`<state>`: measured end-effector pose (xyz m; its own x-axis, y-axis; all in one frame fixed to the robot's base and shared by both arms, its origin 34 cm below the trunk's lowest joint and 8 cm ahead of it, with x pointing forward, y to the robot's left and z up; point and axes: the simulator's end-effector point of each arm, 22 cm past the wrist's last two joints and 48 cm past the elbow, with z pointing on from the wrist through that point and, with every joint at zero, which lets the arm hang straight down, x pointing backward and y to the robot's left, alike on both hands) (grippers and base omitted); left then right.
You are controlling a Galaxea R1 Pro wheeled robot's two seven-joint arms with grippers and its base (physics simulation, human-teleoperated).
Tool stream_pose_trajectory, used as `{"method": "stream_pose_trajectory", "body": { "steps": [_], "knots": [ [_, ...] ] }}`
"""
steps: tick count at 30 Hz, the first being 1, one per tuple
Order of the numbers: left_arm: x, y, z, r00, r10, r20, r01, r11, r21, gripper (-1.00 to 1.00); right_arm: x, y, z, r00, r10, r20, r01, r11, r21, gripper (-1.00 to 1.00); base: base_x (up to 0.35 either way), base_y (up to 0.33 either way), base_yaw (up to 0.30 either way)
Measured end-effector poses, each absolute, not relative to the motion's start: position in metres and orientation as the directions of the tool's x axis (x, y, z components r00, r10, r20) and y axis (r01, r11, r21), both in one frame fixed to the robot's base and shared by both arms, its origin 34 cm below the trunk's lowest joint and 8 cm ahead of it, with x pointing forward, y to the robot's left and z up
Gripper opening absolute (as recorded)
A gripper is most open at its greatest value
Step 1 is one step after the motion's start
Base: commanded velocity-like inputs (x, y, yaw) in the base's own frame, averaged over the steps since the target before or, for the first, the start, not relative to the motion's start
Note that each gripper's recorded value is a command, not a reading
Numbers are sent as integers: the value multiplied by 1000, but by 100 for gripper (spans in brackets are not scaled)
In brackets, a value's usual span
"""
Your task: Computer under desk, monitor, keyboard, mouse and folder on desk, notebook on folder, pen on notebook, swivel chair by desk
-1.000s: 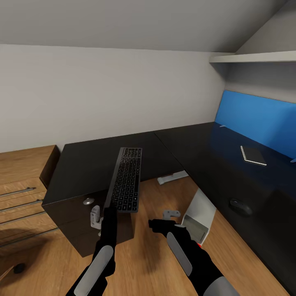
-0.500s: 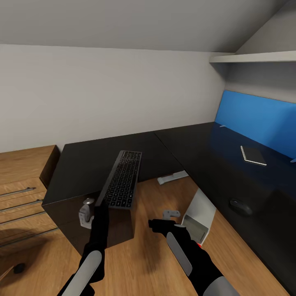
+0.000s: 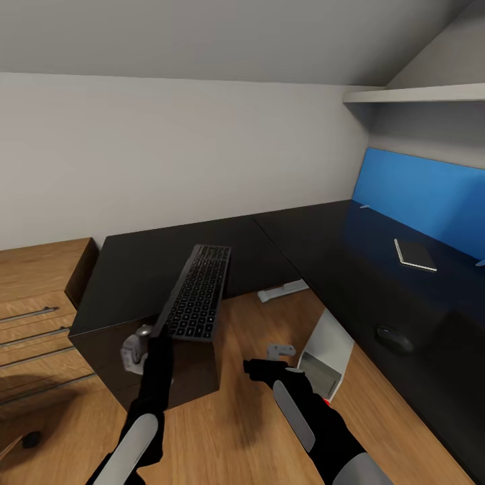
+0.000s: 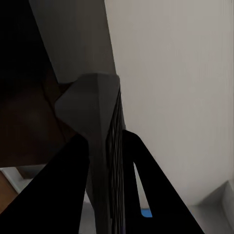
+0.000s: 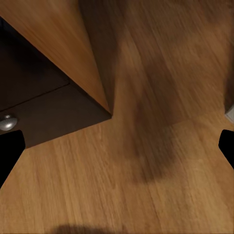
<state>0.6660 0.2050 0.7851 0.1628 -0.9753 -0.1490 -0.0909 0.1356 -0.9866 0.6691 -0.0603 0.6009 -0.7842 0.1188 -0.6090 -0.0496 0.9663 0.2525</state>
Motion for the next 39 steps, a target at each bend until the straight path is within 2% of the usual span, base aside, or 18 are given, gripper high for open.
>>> {"method": "stream_pose_trajectory", "body": {
  "steps": [5, 6, 11, 16, 20, 26, 33, 39],
  "knots": [
    [659, 213, 781, 135, -977, -166, -111, 152, -982, -100, 669, -60, 601, -785, 118, -608, -50, 966, 253, 100, 0, 0, 0],
    [660, 214, 785, 91, -975, -202, -100, 193, -976, -100, 669, -60, 601, -785, 118, -608, -51, 966, 254, 100, 0, 0, 0],
    [680, 207, 793, -131, -968, -213, -72, 224, -972, -100, 661, -62, 593, -796, 116, -594, -47, 967, 251, 100, 0, 0, 0],
    [705, 197, 841, -341, -913, -224, 55, 219, -974, -100, 638, -79, 570, -820, 105, -562, -31, 973, 227, 100, 0, 0, 0],
    [718, 215, 871, -397, -887, -235, 102, 211, -972, -100, 630, -111, 557, -829, 76, -554, -29, 984, 177, 100, 0, 0, 0],
    [713, 199, 896, -579, -758, -300, 171, 246, -954, -100, 582, -137, 535, -860, -47, -508, -122, 986, 115, 100, 0, 0, 0],
    [706, 209, 910, -626, -711, -319, 205, 245, -948, -100, 499, -150, 509, -906, -118, -407, -182, 976, 123, 100, 0, 0, -37],
    [698, 217, 913, -649, -692, -317, 214, 234, -948, -100, 478, -173, 499, -915, -142, -377, -198, 973, 115, 100, 0, 0, -176]
  ]
}}
